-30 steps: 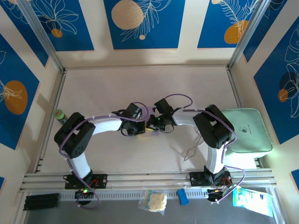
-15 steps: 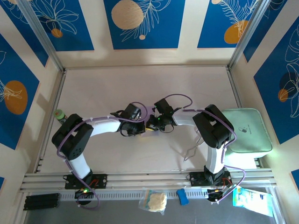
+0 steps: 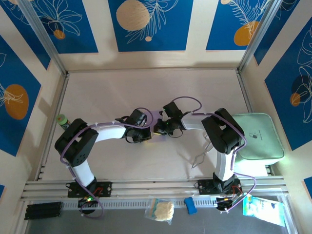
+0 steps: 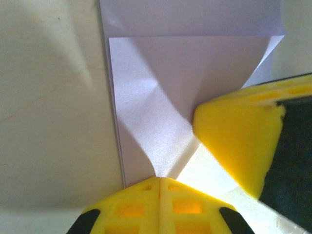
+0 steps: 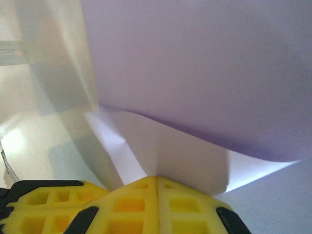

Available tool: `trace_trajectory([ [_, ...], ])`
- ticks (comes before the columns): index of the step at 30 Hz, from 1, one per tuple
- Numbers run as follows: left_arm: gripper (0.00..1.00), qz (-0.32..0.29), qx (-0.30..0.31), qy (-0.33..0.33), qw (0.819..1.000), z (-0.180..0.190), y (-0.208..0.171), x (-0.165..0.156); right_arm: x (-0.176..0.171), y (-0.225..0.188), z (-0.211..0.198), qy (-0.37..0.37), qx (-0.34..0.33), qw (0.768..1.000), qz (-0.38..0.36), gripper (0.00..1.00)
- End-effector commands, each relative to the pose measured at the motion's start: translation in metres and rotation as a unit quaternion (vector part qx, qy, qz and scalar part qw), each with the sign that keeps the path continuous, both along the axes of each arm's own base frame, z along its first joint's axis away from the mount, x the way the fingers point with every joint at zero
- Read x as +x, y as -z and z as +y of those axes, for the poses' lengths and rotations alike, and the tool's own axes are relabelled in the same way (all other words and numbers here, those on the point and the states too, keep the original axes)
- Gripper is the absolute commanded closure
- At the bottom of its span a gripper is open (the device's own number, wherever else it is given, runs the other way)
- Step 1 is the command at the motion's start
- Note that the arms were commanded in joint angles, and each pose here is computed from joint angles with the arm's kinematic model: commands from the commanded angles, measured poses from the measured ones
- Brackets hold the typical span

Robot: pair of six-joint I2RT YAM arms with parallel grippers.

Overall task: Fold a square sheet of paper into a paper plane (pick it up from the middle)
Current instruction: Fold the triangle a second time at the center of the table.

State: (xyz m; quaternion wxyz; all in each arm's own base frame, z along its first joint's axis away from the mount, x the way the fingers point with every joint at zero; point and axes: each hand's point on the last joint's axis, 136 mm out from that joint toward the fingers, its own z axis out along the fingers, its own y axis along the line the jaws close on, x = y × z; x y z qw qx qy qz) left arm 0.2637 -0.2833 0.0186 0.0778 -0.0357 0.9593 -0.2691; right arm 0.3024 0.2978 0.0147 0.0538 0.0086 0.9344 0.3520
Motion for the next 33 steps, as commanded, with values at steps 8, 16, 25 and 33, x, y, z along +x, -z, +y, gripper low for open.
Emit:
trace_trajectory([
  [8, 1.0, 0.076, 0.063, -0.002, 0.995, 0.028, 0.036, -0.034, 0.062, 0.02, -0.075, 0.1, -0.064, 0.993, -0.021, 0.95],
  [16, 1.0, 0.063, 0.059, 0.008, 0.996, 0.024, 0.028, -0.028, 0.071, 0.009, -0.077, 0.093, -0.069, 0.993, -0.031, 0.95],
  [25, 1.0, 0.041, 0.025, 0.027, 0.998, 0.008, 0.005, -0.018, 0.064, -0.048, -0.068, 0.087, -0.037, 0.992, -0.082, 0.95],
  [33, 0.94, -0.018, -0.052, 0.061, 0.997, -0.025, -0.039, 0.002, 0.029, -0.032, -0.031, 0.041, 0.009, 0.999, -0.016, 0.95],
])
